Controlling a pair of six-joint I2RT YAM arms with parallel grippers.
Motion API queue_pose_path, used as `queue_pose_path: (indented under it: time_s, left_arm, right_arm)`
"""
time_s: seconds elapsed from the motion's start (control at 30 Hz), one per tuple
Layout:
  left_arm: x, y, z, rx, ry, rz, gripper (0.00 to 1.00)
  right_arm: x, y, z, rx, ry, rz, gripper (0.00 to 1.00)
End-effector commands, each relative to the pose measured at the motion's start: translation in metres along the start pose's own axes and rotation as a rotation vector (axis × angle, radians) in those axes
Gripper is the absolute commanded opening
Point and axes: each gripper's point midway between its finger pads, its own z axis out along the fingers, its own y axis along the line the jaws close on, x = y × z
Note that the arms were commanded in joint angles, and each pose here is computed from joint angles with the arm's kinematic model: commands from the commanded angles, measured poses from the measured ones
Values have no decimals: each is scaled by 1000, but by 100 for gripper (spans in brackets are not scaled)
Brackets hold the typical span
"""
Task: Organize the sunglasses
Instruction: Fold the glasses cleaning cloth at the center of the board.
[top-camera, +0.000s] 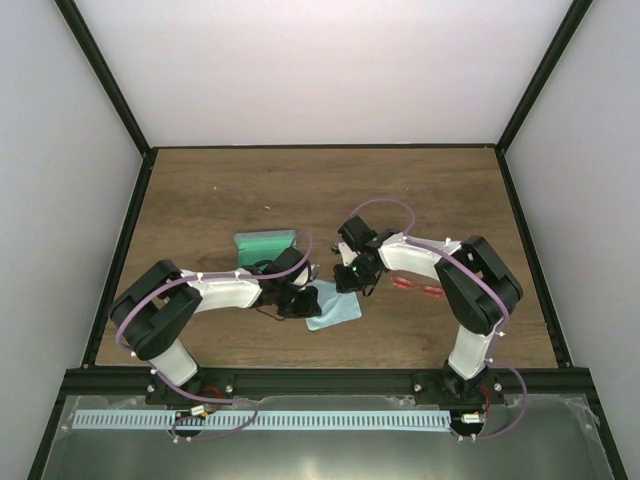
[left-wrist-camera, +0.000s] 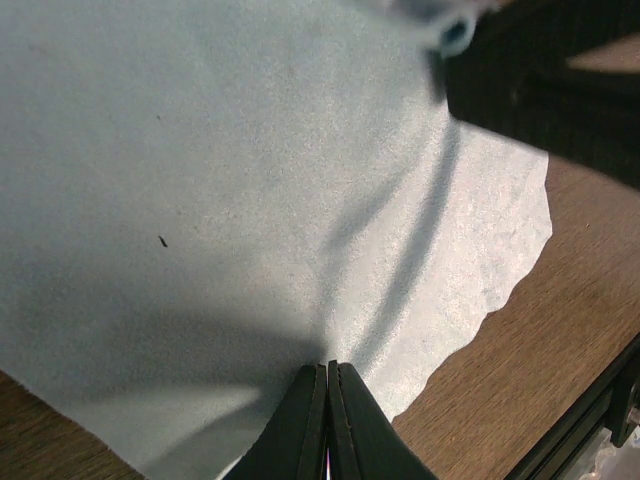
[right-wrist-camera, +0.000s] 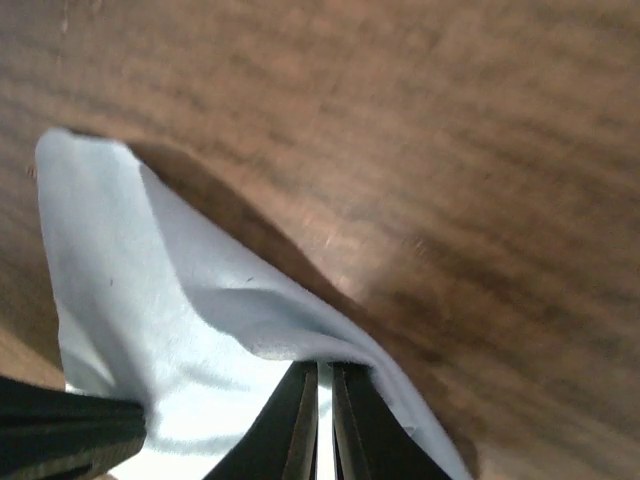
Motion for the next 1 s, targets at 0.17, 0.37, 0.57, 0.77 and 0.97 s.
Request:
queue_pose_path:
  time_s: [0.17, 0.37, 0.57, 0.77, 0.97]
  left_arm:
    - [43, 65, 10, -218, 113, -70, 4]
    - [44, 66, 9, -217, 111, -69, 4]
    - [25, 47, -2, -182, 32, 1, 4]
    - [-25, -12, -43, -106, -141, 150, 11]
    - [-63, -50, -53, -86, -192, 230, 32]
  right_arm:
    - [-50, -18, -9, 69, -76, 0, 7]
    - [-73, -21, -26, 119, -125, -8, 7]
    - [-75, -10, -48, 100, -170, -15, 7]
    - [-29, 2, -56, 9, -148, 17, 7]
    - [21, 8, -47, -25, -82, 22, 7]
